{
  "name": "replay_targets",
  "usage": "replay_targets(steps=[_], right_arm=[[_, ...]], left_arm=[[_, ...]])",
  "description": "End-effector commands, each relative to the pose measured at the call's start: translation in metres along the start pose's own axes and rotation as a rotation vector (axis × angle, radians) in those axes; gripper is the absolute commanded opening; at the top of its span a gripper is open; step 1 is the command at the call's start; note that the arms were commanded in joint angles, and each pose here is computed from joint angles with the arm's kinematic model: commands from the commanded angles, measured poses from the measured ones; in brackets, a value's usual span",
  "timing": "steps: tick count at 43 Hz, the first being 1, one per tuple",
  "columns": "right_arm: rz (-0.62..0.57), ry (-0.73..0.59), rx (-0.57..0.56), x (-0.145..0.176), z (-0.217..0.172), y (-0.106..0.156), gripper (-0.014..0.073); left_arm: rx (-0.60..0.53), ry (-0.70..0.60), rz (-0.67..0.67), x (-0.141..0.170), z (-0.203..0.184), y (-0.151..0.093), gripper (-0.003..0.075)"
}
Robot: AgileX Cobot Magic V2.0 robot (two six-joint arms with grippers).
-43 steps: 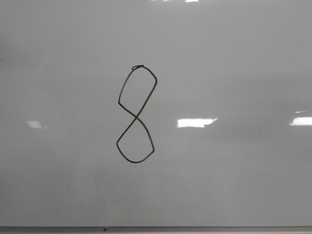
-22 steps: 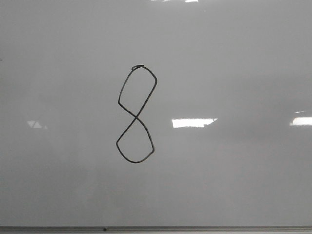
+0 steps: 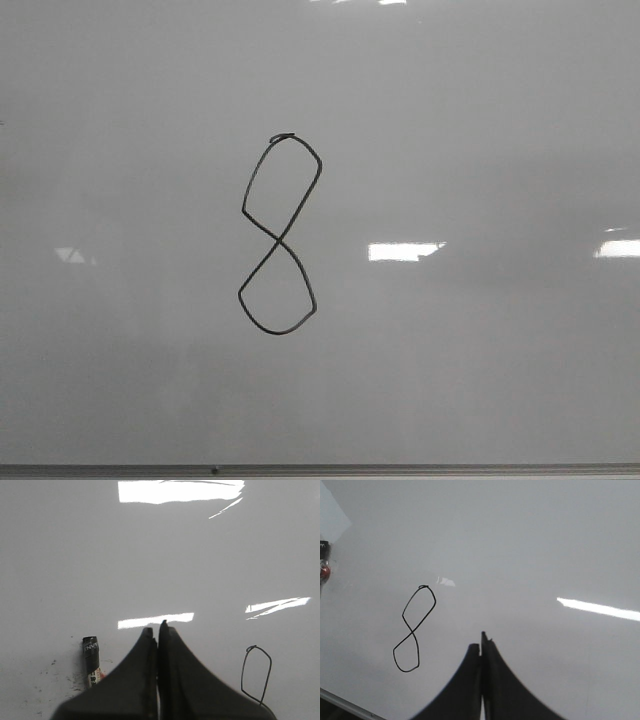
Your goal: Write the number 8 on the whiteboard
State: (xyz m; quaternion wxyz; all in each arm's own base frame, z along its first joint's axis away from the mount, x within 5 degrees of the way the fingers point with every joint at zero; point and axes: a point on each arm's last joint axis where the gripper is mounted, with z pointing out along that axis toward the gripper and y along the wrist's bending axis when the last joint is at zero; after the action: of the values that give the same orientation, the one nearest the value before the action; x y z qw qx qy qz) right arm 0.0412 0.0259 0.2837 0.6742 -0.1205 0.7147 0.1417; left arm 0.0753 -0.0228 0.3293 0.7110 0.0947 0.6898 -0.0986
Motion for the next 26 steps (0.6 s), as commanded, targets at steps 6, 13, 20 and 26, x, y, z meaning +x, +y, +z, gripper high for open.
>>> replay_targets(steps=[6,13,20,26], right_arm=[[0.011,-0.086,0.036,-0.014,-0.001,-0.003,-0.0057],[0.011,-0.086,0.036,-0.014,-0.001,-0.003,-0.0057],[0.011,-0.085,0.036,-0.014,-0.001,-0.003,-0.0057],[0.011,-0.085,0.036,-0.014,-0.001,-0.003,-0.0057]], left_arm=[[-0.061,-0.034,-0.006,0.0,-0.003,0.005,-0.0019],[-0.118,-0.021,-0.038,0.025,-0.013,0.009,-0.0019],[-0.194,-0.045,-0.036,0.052,-0.028,0.011,-0.0019],[-0.266,-0.059,-0.027,0.075,-0.035,0.013,-0.0019]])
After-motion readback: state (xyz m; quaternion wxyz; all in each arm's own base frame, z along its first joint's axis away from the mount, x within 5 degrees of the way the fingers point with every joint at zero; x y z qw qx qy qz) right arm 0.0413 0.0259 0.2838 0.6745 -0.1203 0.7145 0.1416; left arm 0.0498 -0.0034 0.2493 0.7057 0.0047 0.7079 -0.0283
